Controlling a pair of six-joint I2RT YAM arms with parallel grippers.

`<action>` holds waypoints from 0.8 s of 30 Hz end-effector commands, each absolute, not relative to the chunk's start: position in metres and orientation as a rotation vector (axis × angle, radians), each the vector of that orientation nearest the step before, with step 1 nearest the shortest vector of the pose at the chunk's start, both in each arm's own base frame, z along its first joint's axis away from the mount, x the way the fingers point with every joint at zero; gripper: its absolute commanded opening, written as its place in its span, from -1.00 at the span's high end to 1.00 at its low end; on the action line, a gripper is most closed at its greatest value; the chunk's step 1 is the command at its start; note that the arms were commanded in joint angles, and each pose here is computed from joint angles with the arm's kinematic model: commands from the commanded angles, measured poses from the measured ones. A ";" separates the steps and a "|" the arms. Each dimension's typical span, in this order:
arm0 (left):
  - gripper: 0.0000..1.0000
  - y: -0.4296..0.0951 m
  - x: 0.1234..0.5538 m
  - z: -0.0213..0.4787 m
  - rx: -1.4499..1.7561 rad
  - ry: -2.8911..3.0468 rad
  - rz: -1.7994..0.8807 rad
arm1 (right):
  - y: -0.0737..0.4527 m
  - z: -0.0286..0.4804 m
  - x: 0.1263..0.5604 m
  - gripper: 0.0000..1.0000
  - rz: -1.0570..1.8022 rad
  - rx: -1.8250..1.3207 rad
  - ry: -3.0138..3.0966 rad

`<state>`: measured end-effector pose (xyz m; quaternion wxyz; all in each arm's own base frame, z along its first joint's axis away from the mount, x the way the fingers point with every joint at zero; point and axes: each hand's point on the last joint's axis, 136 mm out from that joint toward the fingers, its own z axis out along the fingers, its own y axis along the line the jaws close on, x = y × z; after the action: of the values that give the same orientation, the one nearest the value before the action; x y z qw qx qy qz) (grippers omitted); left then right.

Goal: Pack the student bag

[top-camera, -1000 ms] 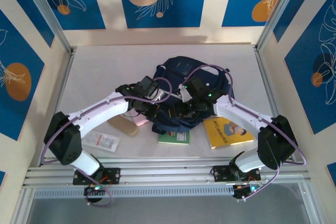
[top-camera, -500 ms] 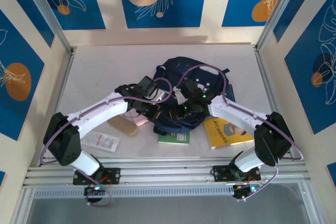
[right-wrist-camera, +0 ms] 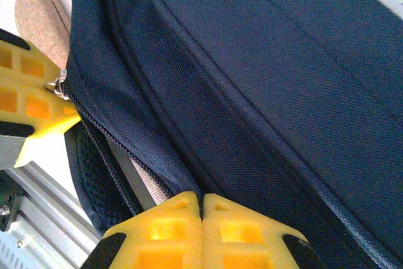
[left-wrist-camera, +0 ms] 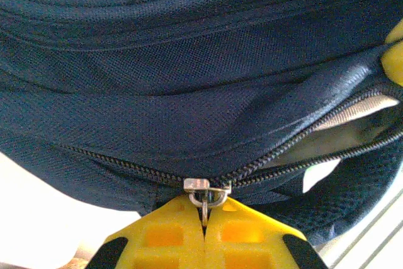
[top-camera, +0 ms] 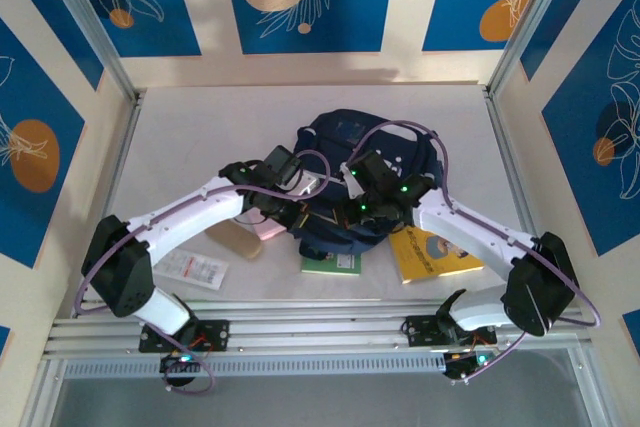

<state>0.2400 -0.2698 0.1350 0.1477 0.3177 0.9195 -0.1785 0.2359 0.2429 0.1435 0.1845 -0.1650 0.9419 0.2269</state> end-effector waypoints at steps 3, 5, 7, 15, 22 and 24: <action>1.00 -0.288 0.227 0.158 0.922 2.610 -0.719 | 0.196 0.141 0.221 1.00 0.471 -0.400 2.698; 1.00 -0.296 0.225 0.160 0.927 2.597 -0.768 | 0.185 0.142 0.218 1.00 0.410 -0.376 2.707; 1.00 -0.305 0.223 0.160 0.932 2.595 -0.814 | 0.171 0.141 0.214 1.00 0.355 -0.331 2.732; 1.00 -0.331 0.219 0.151 0.968 2.606 -0.824 | 0.129 0.137 0.203 1.00 0.278 -0.102 2.774; 0.94 -0.331 0.227 0.155 0.934 2.619 -0.796 | 0.136 0.146 0.203 1.00 0.403 -0.077 2.753; 0.69 -0.340 0.224 0.166 0.898 2.604 -0.879 | 0.145 0.149 0.199 1.00 0.484 -0.088 2.752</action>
<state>0.2249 -0.3266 0.1454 0.1185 0.3186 0.9012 -0.2687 0.2068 0.1377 0.1448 0.1822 -0.0407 0.9733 0.1334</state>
